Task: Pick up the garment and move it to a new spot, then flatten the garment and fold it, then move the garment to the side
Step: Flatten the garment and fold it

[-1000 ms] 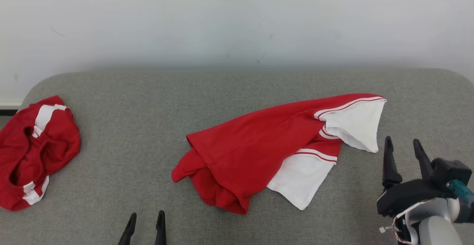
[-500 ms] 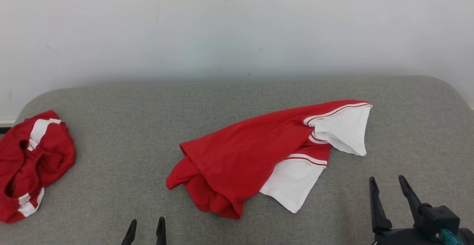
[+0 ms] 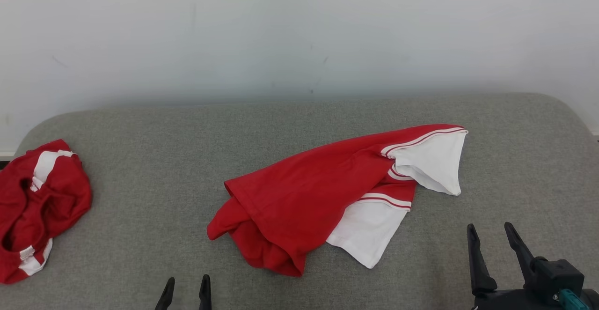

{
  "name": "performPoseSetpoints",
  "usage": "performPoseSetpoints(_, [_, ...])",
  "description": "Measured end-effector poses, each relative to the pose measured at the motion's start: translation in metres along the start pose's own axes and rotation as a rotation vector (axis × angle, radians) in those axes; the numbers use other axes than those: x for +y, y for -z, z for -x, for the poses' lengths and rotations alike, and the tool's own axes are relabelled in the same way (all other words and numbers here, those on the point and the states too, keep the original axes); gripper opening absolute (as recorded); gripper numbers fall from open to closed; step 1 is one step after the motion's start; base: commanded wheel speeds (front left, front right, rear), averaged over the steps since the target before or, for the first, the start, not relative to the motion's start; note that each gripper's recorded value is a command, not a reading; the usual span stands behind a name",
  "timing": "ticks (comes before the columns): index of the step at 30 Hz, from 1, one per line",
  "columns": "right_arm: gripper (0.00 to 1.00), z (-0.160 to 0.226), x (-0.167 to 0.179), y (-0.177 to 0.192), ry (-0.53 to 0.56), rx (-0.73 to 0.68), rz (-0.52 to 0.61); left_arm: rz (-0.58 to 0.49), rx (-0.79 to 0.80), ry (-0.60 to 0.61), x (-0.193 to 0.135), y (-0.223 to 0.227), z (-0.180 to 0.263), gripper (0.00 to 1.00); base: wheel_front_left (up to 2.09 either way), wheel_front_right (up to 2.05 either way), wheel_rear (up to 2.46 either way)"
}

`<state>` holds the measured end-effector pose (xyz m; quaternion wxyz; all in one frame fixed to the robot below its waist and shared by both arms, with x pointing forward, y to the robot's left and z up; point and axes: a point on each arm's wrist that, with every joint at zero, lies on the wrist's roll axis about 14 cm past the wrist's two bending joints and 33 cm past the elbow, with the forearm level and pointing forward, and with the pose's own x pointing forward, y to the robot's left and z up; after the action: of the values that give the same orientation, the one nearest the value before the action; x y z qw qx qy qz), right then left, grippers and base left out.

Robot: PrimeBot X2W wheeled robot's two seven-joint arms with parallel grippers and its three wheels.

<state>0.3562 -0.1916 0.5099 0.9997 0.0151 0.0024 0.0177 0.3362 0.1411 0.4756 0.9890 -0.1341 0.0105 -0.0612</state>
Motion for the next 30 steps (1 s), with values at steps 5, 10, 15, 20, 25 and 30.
performPoseSetpoints(5, [1.0,0.0,-0.003,0.008,0.008,0.035,-0.002,-0.004,0.01,0.022,-0.007,0.003,-0.003,1.0,0.0,0.0,0.0])
performPoseSetpoints(10, [1.0,-0.012,-0.006,0.015,0.017,0.095,0.015,-0.012,0.031,0.093,-0.026,0.005,-0.021,1.0,0.0,0.0,0.0])
performPoseSetpoints(15, [1.0,-0.038,-0.011,0.017,0.027,0.163,0.047,-0.021,0.109,0.165,-0.045,0.008,-0.054,1.0,0.0,0.0,0.0])
performPoseSetpoints(20, [1.0,-0.069,-0.016,0.019,0.039,0.221,0.062,-0.015,0.213,0.191,-0.055,0.022,-0.084,1.0,0.0,0.0,0.0])
performPoseSetpoints(25, [1.0,-0.089,-0.021,0.028,0.048,0.259,0.067,0.008,0.28,0.191,-0.06,0.035,-0.103,1.0,0.0,0.0,0.0])
performPoseSetpoints(30, [1.0,-0.101,-0.023,0.04,0.051,0.28,0.068,0.038,0.329,0.195,-0.064,0.048,-0.113,1.0,0.0,0.0,0.0])
